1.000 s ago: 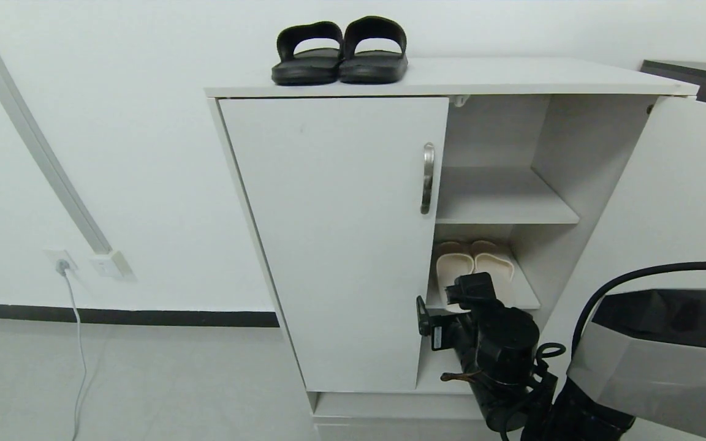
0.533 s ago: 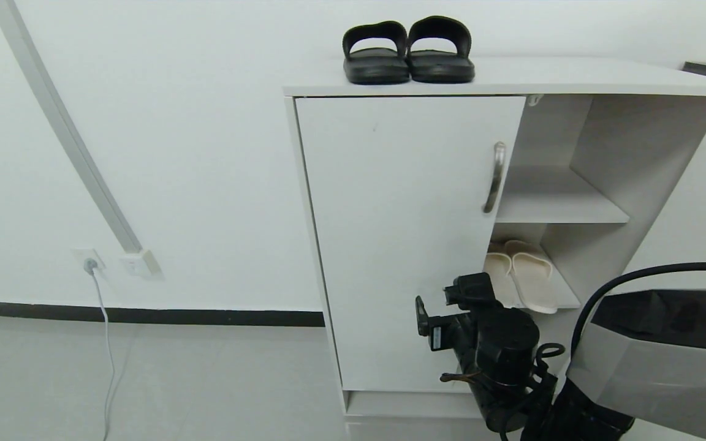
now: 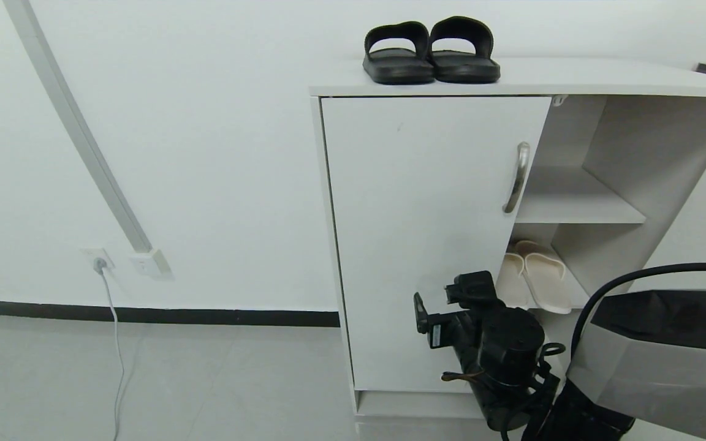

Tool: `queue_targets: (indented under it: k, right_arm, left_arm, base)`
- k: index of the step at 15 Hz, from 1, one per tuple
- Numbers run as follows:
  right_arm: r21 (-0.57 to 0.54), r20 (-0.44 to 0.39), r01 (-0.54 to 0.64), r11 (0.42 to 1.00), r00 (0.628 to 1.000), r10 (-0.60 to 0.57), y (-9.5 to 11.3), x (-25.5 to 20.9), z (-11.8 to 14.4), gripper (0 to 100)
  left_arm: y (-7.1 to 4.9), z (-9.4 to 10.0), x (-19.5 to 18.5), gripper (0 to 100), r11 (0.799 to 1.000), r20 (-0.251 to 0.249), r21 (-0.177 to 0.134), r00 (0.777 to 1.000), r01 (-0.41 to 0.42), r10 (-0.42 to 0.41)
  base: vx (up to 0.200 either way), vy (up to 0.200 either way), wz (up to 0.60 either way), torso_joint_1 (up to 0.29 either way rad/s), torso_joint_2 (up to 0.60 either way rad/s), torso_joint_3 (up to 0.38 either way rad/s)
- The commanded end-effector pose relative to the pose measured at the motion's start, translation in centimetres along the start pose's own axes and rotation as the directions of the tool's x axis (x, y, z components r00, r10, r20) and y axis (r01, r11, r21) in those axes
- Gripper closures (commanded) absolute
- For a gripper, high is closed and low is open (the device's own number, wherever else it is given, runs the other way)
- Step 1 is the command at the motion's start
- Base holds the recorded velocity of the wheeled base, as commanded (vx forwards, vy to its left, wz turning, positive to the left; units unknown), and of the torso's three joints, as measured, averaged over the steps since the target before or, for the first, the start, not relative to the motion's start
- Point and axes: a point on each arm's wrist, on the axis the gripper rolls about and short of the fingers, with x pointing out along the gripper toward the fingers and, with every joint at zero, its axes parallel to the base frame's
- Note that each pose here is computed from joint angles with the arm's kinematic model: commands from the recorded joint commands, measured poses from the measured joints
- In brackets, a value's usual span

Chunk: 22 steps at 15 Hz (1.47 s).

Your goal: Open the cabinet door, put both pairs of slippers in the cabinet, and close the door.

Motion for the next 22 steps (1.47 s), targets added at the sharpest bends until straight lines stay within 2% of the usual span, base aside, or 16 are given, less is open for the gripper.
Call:
queue_targets:
  k: [1,11,22]
  right_arm:
    - [-0.014,-0.02,-0.017,1.0,1.0,0.016,-0.4,0.0,0.0,0]
    - [-0.021,-0.022,-0.038,0.999,0.999,0.038,-0.4,0.0,-0.9,0]
    - [-0.025,-0.029,-0.038,0.999,0.999,0.038,-0.4,0.0,-1.1,0]
  left_arm:
    - [0.0,0.0,0.0,100,1.0,-0.001,0.0,1.0,-0.002,0.002]
    - [0.0,0.0,0.0,100,1.0,-0.001,0.0,1.0,-0.004,0.004]
    - [0.0,0.0,0.0,100,1.0,-0.001,0.0,1.0,-0.004,0.004]
  base:
    - [0.0,0.0,0.0,0.0,0.0,0.0]
    - [0.0,0.0,0.0,0.0,-0.02,-0.017]
    - [0.0,0.0,0.0,0.08,-0.42,-0.338]
